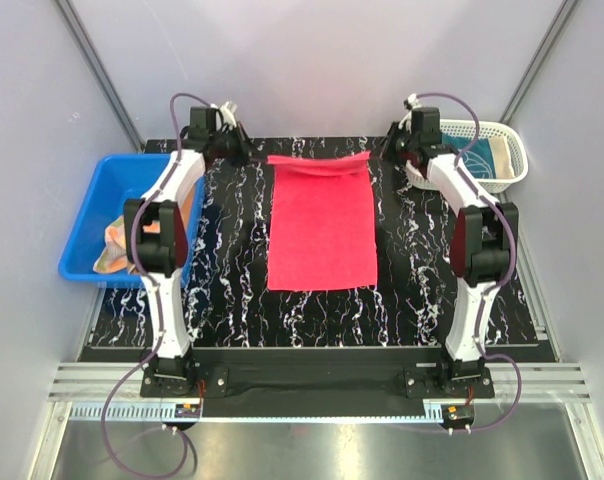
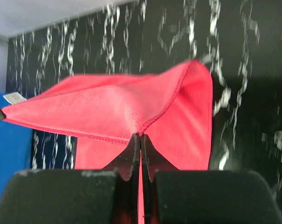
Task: Fold and stack the towels
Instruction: Fold the towel
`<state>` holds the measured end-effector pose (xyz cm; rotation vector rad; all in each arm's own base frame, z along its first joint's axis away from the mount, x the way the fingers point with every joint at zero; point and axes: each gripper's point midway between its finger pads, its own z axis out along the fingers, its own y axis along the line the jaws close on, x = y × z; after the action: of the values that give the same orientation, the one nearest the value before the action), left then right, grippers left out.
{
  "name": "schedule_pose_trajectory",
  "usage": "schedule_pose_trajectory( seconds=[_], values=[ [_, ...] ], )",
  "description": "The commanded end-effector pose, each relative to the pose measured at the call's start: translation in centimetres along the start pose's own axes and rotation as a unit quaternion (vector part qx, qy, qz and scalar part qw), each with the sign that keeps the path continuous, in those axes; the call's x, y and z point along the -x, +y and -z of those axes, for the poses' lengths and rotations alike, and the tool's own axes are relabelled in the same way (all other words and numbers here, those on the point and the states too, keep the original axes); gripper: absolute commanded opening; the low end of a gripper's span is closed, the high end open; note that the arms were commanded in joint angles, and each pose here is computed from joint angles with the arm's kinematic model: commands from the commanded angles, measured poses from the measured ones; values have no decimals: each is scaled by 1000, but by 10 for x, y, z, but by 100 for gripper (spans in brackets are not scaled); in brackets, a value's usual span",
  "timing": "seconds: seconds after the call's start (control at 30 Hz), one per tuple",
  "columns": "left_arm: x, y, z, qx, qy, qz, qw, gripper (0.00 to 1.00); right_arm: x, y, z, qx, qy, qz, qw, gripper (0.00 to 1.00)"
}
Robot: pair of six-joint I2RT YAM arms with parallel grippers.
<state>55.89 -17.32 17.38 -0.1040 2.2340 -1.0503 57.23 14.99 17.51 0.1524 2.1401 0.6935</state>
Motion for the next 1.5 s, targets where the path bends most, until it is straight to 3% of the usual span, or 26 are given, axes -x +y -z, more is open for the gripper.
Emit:
schedule_pose_trajectory(
  seconds=[0.0,0.13,0.7,1.0,1.13,1.23,1.47],
  values=[
    [-24,-22,40,-1,39,-1,999,0,-11,19,47,6,33,0,999,0],
    [-80,-14,50,6,97,46,994,0,-69,11,69,-2,102,-47,994,0],
    [-233,4,90,113,196,50,973,0,-200,-12,151,-50,189,-51,979,0],
    [-248,18,94,145,199,52,968,0,-207,-11,147,-36,185,-60,980,0],
    [-223,6,102,163,180,33,970,0,-180,0,154,-42,169,-43,984,0],
    [-211,-10,113,162,151,21,975,0,-183,0,170,-61,177,-48,981,0],
    [-274,-3,104,131,174,40,975,0,-233,-5,171,-43,193,-86,976,0]
  ],
)
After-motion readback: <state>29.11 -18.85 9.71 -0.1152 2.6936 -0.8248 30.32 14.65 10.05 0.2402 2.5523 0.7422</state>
